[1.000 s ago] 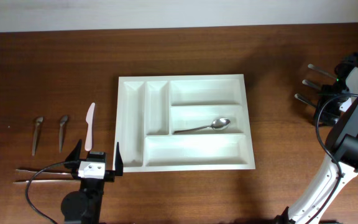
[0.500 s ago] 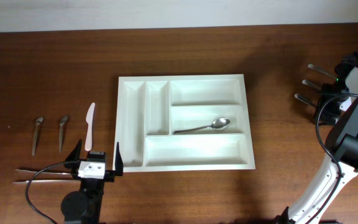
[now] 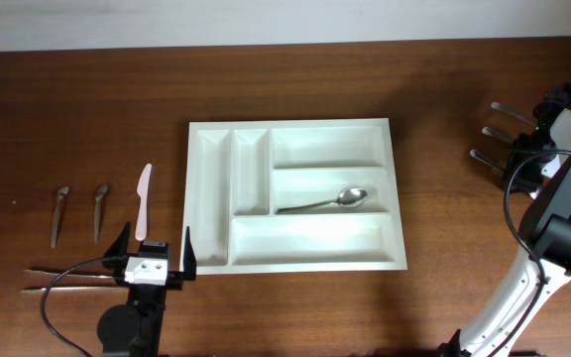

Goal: Pack container
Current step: 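Lower the right gripper onto another silver spoon and grasp it, then carry the spoon over the tray and place it beside the first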

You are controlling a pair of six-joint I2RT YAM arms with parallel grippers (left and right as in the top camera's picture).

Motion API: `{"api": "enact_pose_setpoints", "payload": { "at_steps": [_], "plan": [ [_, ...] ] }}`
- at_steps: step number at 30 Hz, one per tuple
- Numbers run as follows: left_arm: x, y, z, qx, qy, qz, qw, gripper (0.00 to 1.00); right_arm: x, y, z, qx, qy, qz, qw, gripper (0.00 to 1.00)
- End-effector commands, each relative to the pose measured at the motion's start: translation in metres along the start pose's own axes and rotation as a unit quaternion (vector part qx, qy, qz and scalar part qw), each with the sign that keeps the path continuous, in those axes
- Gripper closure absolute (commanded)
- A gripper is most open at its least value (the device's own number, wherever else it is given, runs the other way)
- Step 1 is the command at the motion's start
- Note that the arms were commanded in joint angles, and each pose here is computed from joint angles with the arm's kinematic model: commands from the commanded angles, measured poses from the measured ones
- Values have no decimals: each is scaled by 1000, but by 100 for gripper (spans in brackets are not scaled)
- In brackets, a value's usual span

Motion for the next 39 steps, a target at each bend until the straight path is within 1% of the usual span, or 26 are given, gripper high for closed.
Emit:
{"api": "enact_pose_setpoints", "payload": {
  "at_steps": [1,3,4,6,10,14,16,17,23,28,30,34,39],
  "plan": [
    [1,0,2,1,8,-6,1000,1,-18,28,5,-5,-5,54,999,47],
    [1,0,2,1,8,-6,1000,1,-18,28,5,-5,-6,55,998,64],
    [1,0,2,1,8,-6,1000,1,-18,28,5,-5,-8,55,998,71],
    [1,0,2,1,8,-6,1000,1,-18,28,5,-5,-8,56,998,80],
    [1,0,2,1,8,-6,1000,1,-19,28,6,0,-7,57,998,83],
    [1,0,2,1,8,-6,1000,1,-17,26,9,19,-13,54,998,83],
    [1,0,2,1,8,-6,1000,1,-13,22,11,27,-24,47,998,90],
    [1,0,2,1,8,-6,1000,1,-10,19,11,30,-34,41,998,96],
    [1,0,2,1,8,-6,1000,1,2,-9,11,36,-46,28,998,96],
    [1,0,2,1,8,-6,1000,1,9,-47,17,36,-55,18,998,96],
    [1,0,2,1,8,-6,1000,1,12,-65,22,36,-63,10,997,96],
    [1,0,2,1,8,-6,1000,1,16,-108,37,36,-104,-21,994,96],
    [1,0,2,1,8,-6,1000,1,-1,-153,66,38,-141,-23,989,96]
  ]
}}
Point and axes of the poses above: each gripper's point midway between its finger pads, its own y axis out along the fingers, its own x axis along the line the jaws close on, z = x × y, the point moved 8 cm from there along -y, back along the fingers, and after that the axes turned 4 degrees about y, right-handed, at the moved point
